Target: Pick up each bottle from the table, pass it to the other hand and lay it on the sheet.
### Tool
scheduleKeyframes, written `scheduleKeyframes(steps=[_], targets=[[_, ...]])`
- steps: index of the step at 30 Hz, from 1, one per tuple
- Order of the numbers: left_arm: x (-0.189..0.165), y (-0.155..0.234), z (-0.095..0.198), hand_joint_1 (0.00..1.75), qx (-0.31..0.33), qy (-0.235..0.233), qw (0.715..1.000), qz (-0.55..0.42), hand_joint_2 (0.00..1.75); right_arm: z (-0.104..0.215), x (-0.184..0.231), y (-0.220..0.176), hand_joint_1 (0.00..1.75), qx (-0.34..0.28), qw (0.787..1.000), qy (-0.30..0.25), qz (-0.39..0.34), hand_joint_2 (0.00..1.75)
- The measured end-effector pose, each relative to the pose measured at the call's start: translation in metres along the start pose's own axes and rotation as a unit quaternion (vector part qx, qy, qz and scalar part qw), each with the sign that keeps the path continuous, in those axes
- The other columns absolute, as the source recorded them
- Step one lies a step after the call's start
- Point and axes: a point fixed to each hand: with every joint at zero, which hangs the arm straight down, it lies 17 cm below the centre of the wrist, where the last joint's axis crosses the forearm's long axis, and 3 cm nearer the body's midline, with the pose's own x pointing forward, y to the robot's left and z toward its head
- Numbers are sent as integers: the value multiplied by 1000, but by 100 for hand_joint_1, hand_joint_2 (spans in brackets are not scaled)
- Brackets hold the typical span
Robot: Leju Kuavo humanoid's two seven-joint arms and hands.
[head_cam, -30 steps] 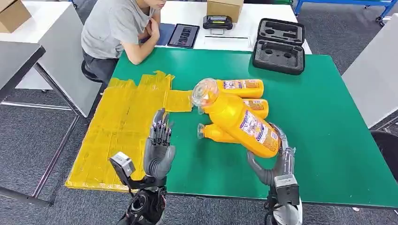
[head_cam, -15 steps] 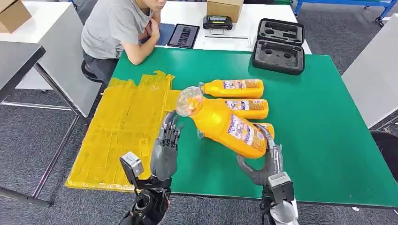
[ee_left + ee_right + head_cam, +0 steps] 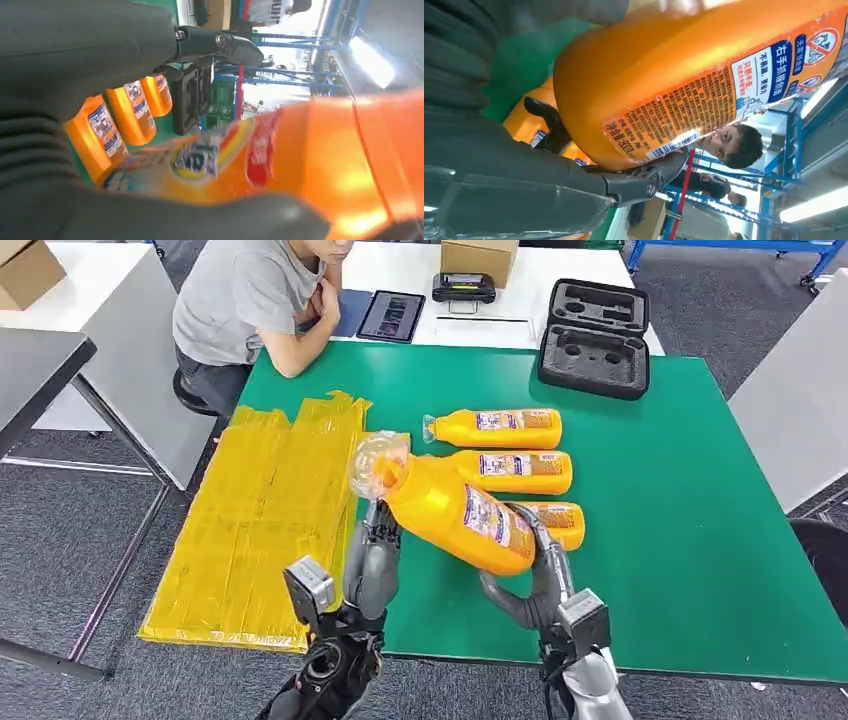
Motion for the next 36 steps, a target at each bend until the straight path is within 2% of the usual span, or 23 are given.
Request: scheduleKeyframes(steps=[8, 16, 26, 36], targets=[[5, -15, -5, 0, -12, -10, 1000, -12, 175, -8, -6, -4, 175, -7, 1000, 4, -8, 175], [12, -27, -8, 0, -18, -24, 999, -38, 175, -27, 4, -20, 175, -28, 999, -15, -25, 175], [19, -42, -11, 0, -40, -35, 998, -34, 175, -34, 5, 7, 175, 2, 998, -18, -68, 175], [28, -41, -15, 0, -34, -48, 998, -35, 175, -35, -1, 30, 175, 31, 996, -9, -84, 175]])
